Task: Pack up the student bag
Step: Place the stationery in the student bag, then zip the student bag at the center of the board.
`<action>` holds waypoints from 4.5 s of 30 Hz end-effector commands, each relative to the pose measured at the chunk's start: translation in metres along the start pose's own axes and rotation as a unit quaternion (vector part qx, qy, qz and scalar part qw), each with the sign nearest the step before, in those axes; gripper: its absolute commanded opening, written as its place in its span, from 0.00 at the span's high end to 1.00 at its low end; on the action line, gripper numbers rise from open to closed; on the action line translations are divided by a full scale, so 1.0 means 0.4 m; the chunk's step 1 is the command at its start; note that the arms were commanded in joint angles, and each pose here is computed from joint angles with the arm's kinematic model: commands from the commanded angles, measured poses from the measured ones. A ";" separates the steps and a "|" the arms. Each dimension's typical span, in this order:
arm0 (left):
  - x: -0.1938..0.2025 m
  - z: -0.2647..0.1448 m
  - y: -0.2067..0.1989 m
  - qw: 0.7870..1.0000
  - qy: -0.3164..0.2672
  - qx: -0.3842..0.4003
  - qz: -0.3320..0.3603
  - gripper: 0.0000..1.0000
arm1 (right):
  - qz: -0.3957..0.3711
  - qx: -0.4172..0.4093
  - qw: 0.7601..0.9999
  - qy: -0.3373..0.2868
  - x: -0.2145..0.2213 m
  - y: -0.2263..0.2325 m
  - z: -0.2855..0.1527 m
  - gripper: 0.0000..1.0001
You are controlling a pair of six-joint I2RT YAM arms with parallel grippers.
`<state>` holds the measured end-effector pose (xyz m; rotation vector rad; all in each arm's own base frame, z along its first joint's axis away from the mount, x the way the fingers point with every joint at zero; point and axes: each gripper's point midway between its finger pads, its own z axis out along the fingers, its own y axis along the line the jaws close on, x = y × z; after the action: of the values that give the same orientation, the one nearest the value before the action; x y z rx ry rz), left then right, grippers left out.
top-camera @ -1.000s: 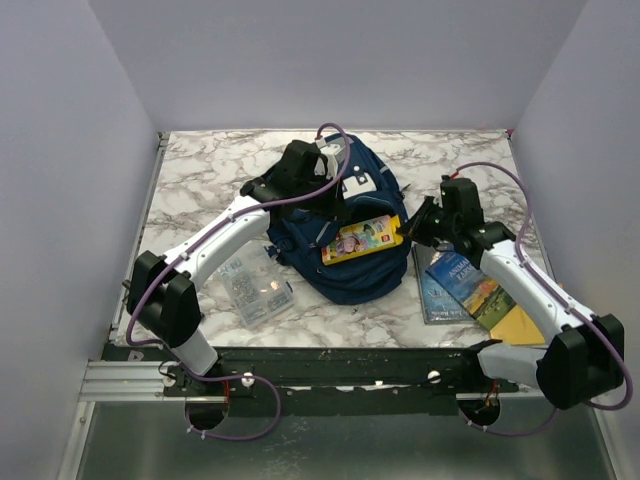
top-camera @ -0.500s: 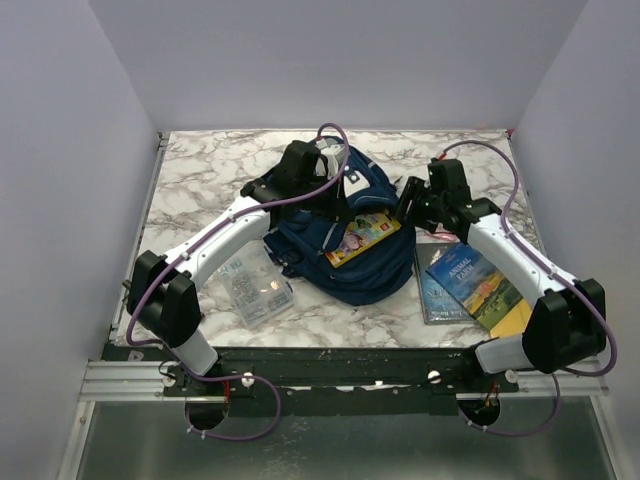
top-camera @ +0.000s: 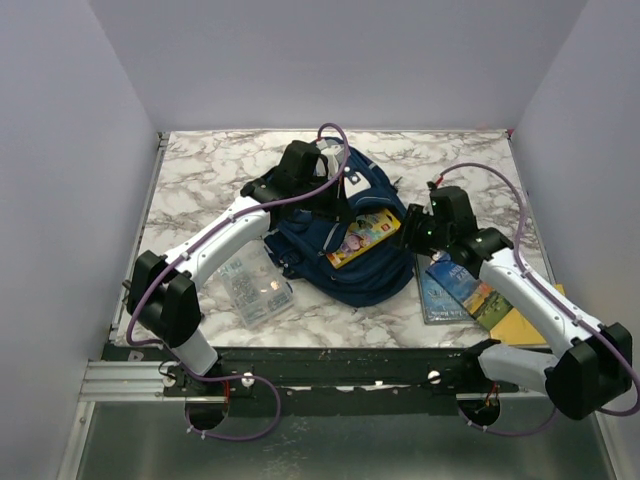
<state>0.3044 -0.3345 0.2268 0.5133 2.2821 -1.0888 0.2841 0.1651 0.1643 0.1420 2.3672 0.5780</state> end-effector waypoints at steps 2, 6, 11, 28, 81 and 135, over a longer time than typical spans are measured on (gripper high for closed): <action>-0.061 -0.020 -0.074 0.997 -0.035 0.059 0.018 1.00 | 0.011 -0.048 0.998 0.030 0.064 0.076 0.062 0.60; -0.060 -0.021 -0.079 0.997 -0.034 0.063 0.017 1.00 | 0.010 -0.056 0.998 0.017 0.040 0.114 0.106 0.61; -0.062 -0.024 -0.080 0.997 -0.036 0.062 0.020 1.00 | 0.027 -0.066 0.997 -0.011 -0.009 0.148 0.182 0.68; -0.051 -0.003 -0.065 0.998 -0.024 0.061 0.012 1.00 | 0.005 0.008 0.997 -0.076 -0.007 0.033 0.079 0.58; -0.170 -0.272 -0.005 0.973 -0.192 -0.105 0.080 0.30 | 0.174 0.090 0.978 -0.069 0.342 0.270 0.246 0.49; -0.108 -0.188 0.246 0.941 -0.155 -0.113 -0.278 0.47 | -0.067 0.133 0.982 -0.120 0.256 0.261 0.250 0.99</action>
<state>0.3658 -0.2241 0.2755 -0.0602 2.1322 -0.9621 0.2598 0.3130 0.0607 0.3346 2.2366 0.0738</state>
